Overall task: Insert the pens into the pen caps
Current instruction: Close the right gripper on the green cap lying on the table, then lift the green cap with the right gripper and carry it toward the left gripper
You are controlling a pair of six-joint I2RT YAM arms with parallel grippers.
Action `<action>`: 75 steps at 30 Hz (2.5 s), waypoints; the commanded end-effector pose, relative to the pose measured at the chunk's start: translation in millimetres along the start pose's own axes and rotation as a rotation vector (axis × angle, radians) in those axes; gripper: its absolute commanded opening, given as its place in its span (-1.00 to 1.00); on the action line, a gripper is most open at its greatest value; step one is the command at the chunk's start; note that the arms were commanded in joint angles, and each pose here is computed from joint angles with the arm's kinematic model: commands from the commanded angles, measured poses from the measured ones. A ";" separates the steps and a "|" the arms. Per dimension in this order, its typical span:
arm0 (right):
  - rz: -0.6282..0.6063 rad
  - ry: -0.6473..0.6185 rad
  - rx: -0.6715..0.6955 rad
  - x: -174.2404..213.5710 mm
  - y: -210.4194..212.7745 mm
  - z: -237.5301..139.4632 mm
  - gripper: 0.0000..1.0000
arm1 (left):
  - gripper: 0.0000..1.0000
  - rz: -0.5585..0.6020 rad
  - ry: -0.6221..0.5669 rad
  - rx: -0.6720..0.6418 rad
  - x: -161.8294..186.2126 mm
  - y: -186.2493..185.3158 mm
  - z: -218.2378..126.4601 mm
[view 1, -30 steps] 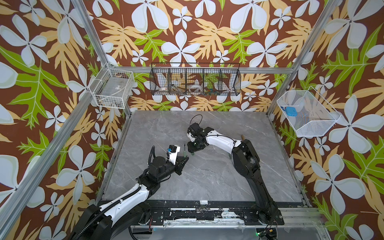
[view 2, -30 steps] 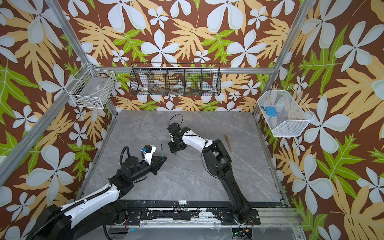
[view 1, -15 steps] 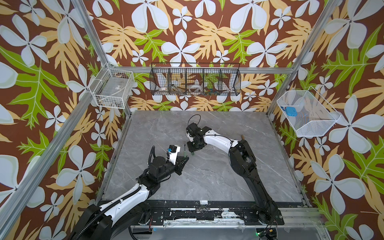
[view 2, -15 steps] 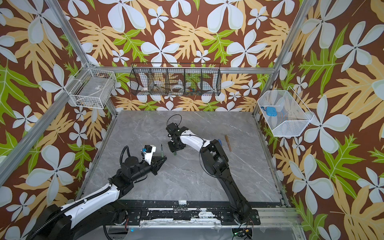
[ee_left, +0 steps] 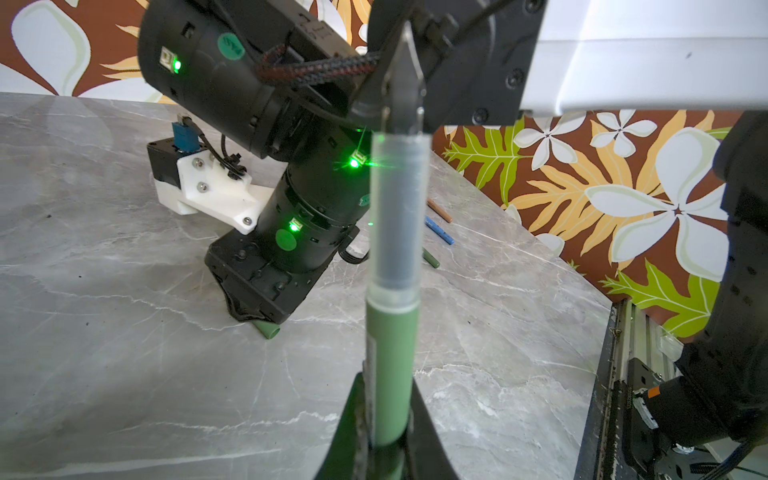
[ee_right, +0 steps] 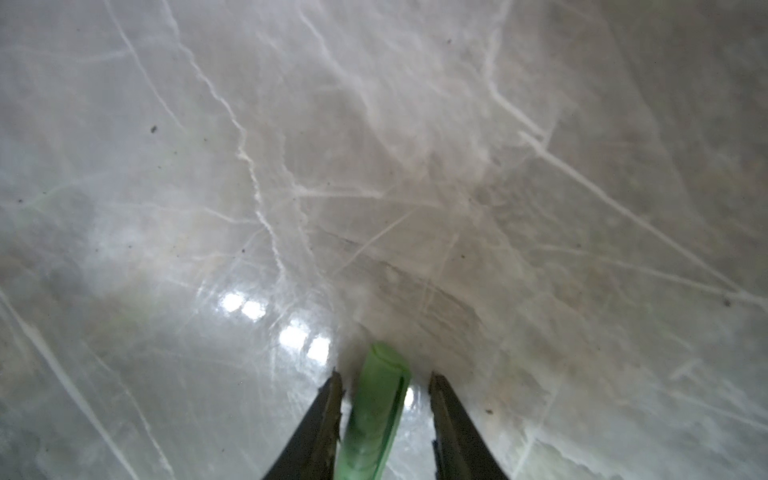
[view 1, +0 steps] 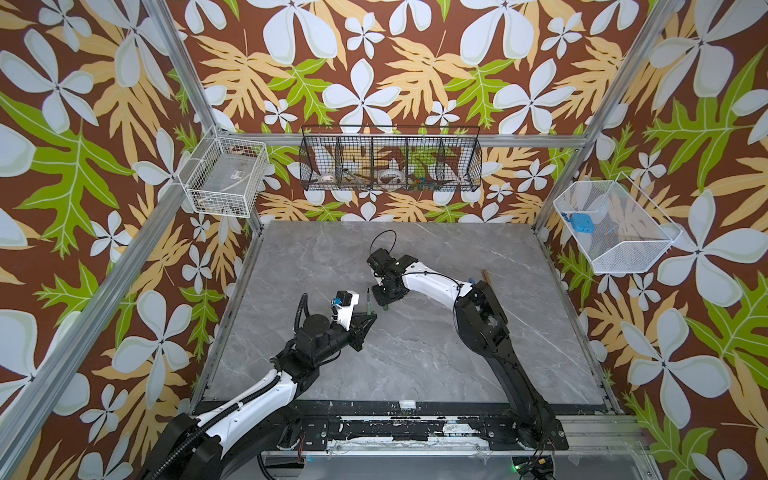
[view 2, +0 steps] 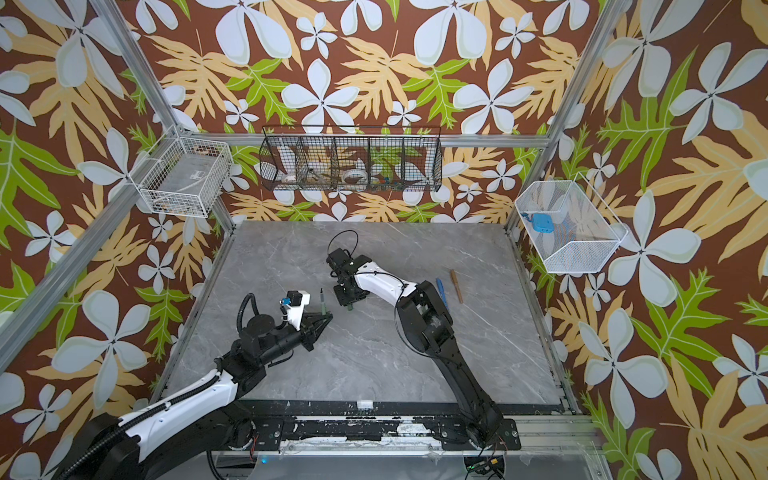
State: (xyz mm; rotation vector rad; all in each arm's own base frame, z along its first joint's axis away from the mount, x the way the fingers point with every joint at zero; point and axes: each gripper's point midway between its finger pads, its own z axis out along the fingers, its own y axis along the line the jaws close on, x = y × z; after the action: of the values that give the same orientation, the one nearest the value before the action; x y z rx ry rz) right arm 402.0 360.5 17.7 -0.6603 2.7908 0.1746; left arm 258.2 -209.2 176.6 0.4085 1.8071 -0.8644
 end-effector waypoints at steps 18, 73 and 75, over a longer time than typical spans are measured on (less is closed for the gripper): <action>-0.026 0.041 -0.061 17.9 -0.5 -11.1 -0.76 | -1.00 0.017 -0.037 -0.011 -9.3 0.2 -2.6; -0.194 -1.123 -0.832 41.9 47.9 -333.5 -0.77 | -1.00 0.144 0.020 0.119 13.7 -38.2 11.3; -0.201 -1.128 -0.840 43.4 52.8 -336.5 -0.77 | -1.00 0.148 0.006 0.120 11.4 -39.4 9.0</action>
State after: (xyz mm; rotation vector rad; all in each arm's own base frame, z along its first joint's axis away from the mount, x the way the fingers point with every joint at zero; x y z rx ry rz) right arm 268.7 327.5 317.3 -0.6594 1.5450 1.2517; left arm 232.4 -245.4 168.0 0.6244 1.7651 -0.8890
